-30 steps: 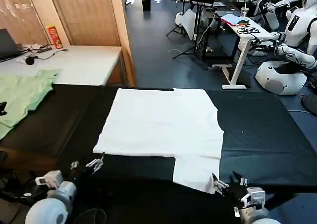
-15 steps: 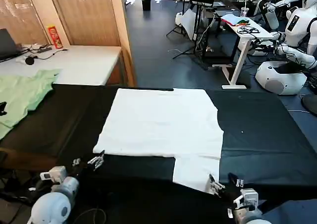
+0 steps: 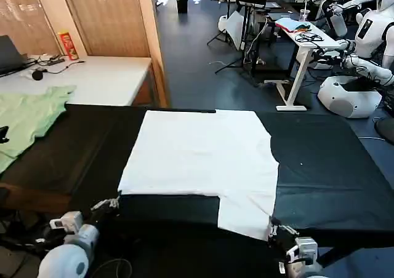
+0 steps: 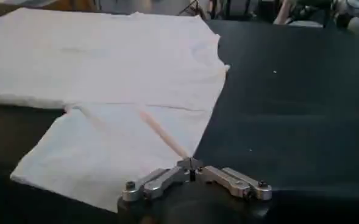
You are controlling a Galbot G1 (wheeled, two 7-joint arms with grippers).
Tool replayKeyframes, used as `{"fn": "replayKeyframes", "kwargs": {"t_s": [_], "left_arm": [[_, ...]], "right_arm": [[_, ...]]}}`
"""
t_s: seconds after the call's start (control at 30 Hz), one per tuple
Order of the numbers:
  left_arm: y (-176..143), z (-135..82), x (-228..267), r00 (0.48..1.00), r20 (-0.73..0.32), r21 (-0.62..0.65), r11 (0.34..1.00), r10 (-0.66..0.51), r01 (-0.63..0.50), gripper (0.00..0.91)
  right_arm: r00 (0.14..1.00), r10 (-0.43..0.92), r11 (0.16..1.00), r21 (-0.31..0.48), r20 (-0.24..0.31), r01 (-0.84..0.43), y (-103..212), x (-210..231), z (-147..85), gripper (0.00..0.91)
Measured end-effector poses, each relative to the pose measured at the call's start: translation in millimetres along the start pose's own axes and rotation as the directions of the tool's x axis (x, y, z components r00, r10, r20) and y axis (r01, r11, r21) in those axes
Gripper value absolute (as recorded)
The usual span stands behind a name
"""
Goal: Fold and organize the clothes.
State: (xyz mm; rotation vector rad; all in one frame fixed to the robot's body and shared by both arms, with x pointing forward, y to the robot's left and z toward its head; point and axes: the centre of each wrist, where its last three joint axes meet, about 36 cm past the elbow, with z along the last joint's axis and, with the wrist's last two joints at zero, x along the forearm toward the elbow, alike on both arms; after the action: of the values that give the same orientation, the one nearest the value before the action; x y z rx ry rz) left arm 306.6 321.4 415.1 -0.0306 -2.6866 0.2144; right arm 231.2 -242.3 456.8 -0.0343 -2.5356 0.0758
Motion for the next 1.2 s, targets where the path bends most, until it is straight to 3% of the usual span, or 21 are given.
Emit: {"fn": "replayKeyframes", "kwargs": {"t_s": [0.17, 0.3, 0.43, 0.7, 0.93, 1.2], "left_arm": [[-1, -5, 23, 1.000, 0.006, -0.023, 1.000, -0.007, 0.007, 0.000], [-1, -7, 37, 0.999, 0.031, -0.055, 0.998, -0.020, 0.021, 0.000], [-3, -8, 34, 0.995, 0.098, -0.101, 0.994, -0.024, 0.034, 0.000], [-12, -16, -6, 0.983, 0.180, -0.076, 0.996, -0.034, 0.048, 0.000], [-8, -21, -44, 0.977, 0.205, -0.087, 0.994, -0.053, 0.072, 0.000], [-1, -24, -78, 0.976, 0.212, -0.120, 0.989, -0.055, 0.082, 0.000]], "right_arm": [[1.000, -0.014, 0.999, -0.031, 0.017, 0.014, -1, 20, -2, 0.000], [0.993, -0.071, 0.994, -0.070, 0.097, 0.078, -8, 16, -5, 0.000], [0.981, -0.092, 0.992, -0.075, 0.170, 0.106, -15, -8, -7, 0.000], [0.964, -0.107, 0.992, -0.046, 0.242, 0.121, -32, -83, -20, 0.000], [0.955, -0.114, 0.993, 0.001, 0.274, 0.118, -43, -134, -48, 0.000], [0.958, -0.117, 0.993, 0.031, 0.260, 0.113, -39, -184, -62, 0.000]]}}
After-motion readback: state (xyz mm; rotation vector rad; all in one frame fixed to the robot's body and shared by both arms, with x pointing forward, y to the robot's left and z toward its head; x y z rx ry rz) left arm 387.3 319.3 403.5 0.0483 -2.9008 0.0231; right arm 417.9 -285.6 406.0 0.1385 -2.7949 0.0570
